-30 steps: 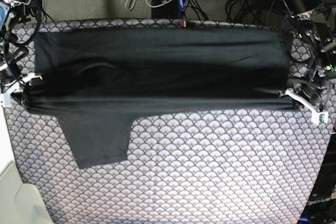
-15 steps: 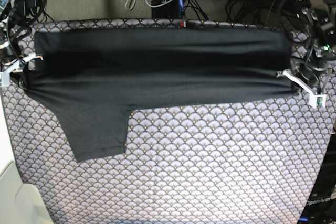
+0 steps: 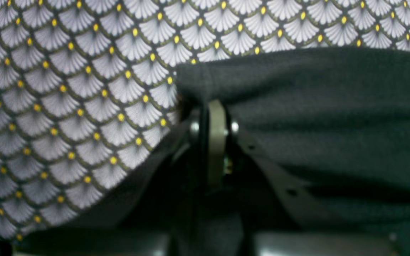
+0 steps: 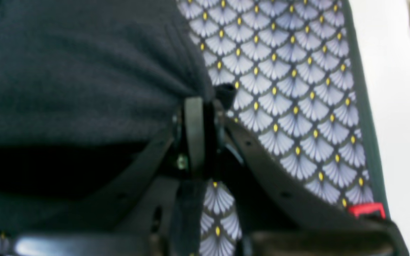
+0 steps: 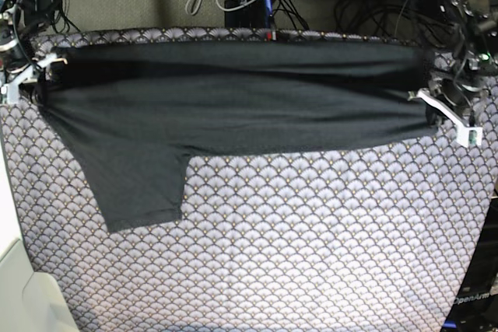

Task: Fold the T-shirt properly
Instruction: 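Lift the grasped edges and fold them toward the collar with both grippers, then lay the folded edge down near the collar and release with both grippers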

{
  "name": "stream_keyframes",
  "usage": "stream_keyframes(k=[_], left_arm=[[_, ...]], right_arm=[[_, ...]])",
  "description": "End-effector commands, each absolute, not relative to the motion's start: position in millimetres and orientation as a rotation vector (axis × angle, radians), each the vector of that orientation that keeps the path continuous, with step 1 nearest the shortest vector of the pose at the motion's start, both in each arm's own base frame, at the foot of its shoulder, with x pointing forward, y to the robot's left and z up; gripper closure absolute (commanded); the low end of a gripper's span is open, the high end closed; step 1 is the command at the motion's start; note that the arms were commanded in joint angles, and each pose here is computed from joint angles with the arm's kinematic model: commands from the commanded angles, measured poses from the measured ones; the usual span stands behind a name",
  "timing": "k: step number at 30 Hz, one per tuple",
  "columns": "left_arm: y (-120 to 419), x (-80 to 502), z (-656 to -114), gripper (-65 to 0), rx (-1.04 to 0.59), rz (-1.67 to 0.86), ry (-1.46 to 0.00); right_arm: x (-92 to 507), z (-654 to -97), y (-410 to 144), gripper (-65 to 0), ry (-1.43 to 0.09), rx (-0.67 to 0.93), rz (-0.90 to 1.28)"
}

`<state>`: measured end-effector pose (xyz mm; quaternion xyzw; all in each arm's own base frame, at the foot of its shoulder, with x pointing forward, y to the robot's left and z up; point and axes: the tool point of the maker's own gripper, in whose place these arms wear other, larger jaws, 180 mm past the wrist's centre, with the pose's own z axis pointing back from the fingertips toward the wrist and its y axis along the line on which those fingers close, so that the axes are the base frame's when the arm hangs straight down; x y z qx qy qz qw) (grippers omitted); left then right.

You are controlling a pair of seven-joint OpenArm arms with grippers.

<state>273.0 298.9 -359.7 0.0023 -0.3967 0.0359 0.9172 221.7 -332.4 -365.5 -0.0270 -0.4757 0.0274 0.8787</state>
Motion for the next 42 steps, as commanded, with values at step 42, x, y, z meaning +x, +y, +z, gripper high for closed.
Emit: stream_keyframes(k=[42], left_arm=[[303.3, 249.1, -354.9, -0.5, 0.055, 0.006, -0.714]], right_arm=[[194.0, -364.3, -347.9, 0.0, -0.969, -0.095, 0.039]])
